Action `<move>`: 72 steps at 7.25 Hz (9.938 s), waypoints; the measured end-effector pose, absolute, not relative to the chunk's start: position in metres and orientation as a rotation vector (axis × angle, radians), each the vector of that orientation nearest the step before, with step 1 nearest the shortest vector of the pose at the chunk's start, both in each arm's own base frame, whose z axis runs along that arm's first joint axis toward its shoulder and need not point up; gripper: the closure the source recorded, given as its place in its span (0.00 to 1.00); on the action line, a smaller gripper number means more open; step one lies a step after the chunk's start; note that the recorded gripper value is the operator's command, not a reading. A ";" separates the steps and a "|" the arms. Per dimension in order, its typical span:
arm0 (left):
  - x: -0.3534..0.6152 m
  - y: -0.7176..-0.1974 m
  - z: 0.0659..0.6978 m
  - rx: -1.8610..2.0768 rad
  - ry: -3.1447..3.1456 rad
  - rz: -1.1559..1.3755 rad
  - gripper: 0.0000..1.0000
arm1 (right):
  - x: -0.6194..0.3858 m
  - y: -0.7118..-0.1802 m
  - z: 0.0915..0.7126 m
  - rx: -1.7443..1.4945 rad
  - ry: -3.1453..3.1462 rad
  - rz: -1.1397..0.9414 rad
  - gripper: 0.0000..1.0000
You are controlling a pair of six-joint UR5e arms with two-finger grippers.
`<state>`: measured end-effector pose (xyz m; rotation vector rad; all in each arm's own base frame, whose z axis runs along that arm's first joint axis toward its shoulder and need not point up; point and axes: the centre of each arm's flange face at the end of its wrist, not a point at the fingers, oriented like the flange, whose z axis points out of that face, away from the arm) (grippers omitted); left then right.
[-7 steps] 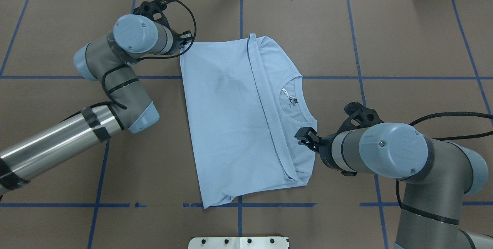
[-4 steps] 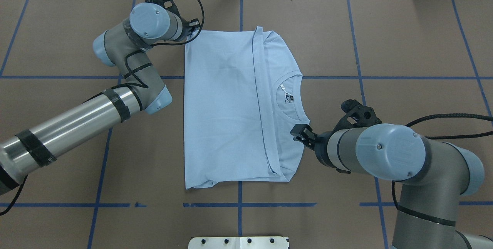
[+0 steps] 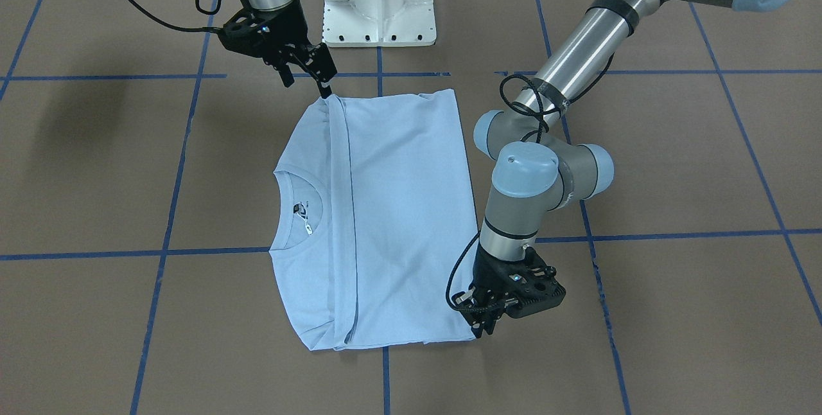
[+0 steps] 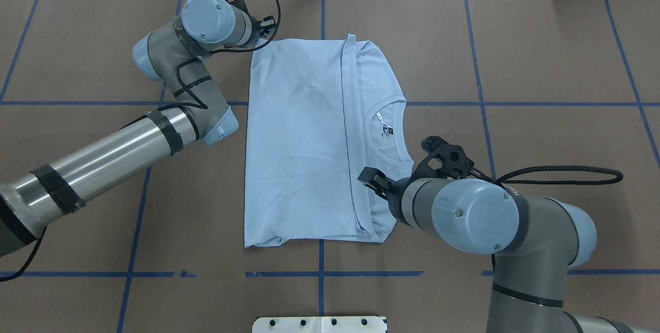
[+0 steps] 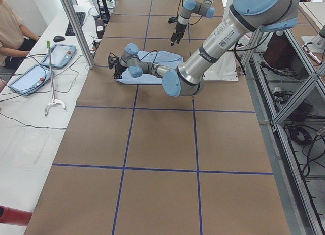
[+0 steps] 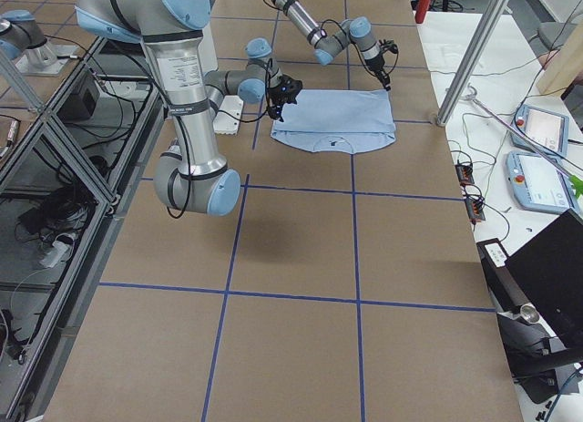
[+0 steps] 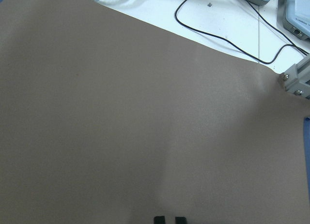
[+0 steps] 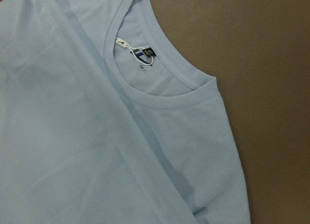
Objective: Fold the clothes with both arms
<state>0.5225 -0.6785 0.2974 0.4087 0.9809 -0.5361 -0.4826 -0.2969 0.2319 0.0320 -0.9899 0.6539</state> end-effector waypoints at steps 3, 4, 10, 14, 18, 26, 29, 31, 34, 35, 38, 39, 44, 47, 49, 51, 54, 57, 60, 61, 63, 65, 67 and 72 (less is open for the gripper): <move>0.493 -0.643 0.329 0.348 1.028 -0.499 0.60 | -0.529 -0.297 0.222 0.109 -0.921 0.471 0.01; 0.481 -0.635 0.331 0.351 1.044 -0.494 0.60 | -0.535 -0.294 0.222 0.166 -0.897 0.320 0.02; 0.455 -0.597 0.324 0.310 1.136 -0.422 0.60 | -0.567 -0.276 0.254 0.401 -0.682 -0.445 0.35; 0.453 -0.594 0.334 0.308 1.134 -0.420 0.60 | -0.574 -0.269 0.253 0.405 -0.672 -0.490 1.00; 0.450 -0.591 0.340 0.314 1.149 -0.416 0.61 | -0.569 -0.271 0.251 0.421 -0.673 -0.513 1.00; 0.452 -0.590 0.328 0.320 1.166 -0.413 0.60 | -0.519 -0.265 0.316 0.331 -0.632 -0.401 0.93; 0.453 -0.590 0.328 0.320 1.166 -0.413 0.60 | -0.502 -0.259 0.322 0.323 -0.637 -0.399 0.27; 0.452 -0.590 0.328 0.320 1.165 -0.413 0.60 | -0.499 -0.257 0.316 0.330 -0.651 -0.398 0.34; 0.452 -0.589 0.329 0.320 1.165 -0.413 0.60 | -0.518 -0.281 0.301 0.358 -0.649 -0.373 0.53; 0.452 -0.589 0.329 0.320 1.164 -0.413 0.60 | -0.525 -0.290 0.299 0.362 -0.641 -0.368 0.53; 0.452 -0.589 0.330 0.319 1.163 -0.413 0.60 | -0.529 -0.309 0.303 0.377 -0.614 -0.382 1.00; 0.452 -0.589 0.330 0.319 1.163 -0.413 0.60 | -0.528 -0.312 0.305 0.378 -0.609 -0.385 1.00; 0.452 -0.589 0.329 0.320 1.166 -0.413 0.60 | -0.513 -0.325 0.306 0.379 -0.610 -0.399 1.00; 0.451 -0.588 0.326 0.321 1.171 -0.414 0.60 | -0.496 -0.319 0.325 0.361 -0.592 -0.372 1.00; 0.450 -0.587 0.327 0.322 1.171 -0.412 0.60 | -0.496 -0.311 0.330 0.343 -0.593 -0.342 1.00; 0.450 -0.587 0.328 0.321 1.169 -0.412 0.60 | -0.498 -0.308 0.330 0.339 -0.596 -0.341 0.46; 0.450 -0.587 0.328 0.322 1.168 -0.412 0.60 | -0.494 -0.305 0.315 0.321 -0.641 -0.256 0.24; 0.449 -0.586 0.324 0.325 1.175 -0.408 0.61 | -0.508 -0.282 0.308 0.141 -0.770 0.222 0.15; 0.441 -0.571 0.293 0.301 1.240 -0.360 0.61 | -0.524 -0.270 0.315 0.043 -0.794 0.424 0.13; 0.439 -0.569 0.290 0.297 1.248 -0.354 0.61 | -0.524 -0.270 0.316 0.035 -0.793 0.443 0.13; 0.438 -0.567 0.288 0.297 1.252 -0.352 0.61 | -0.523 -0.272 0.317 0.031 -0.791 0.460 0.13; 0.438 -0.567 0.288 0.298 1.253 -0.352 0.61 | -0.522 -0.276 0.319 0.028 -0.788 0.482 0.13; 0.438 -0.567 0.288 0.299 1.253 -0.351 0.61 | -0.523 -0.278 0.324 0.025 -0.776 0.494 0.14; 0.438 -0.567 0.287 0.301 1.253 -0.351 0.61 | -0.521 -0.279 0.340 0.024 -0.747 0.500 0.33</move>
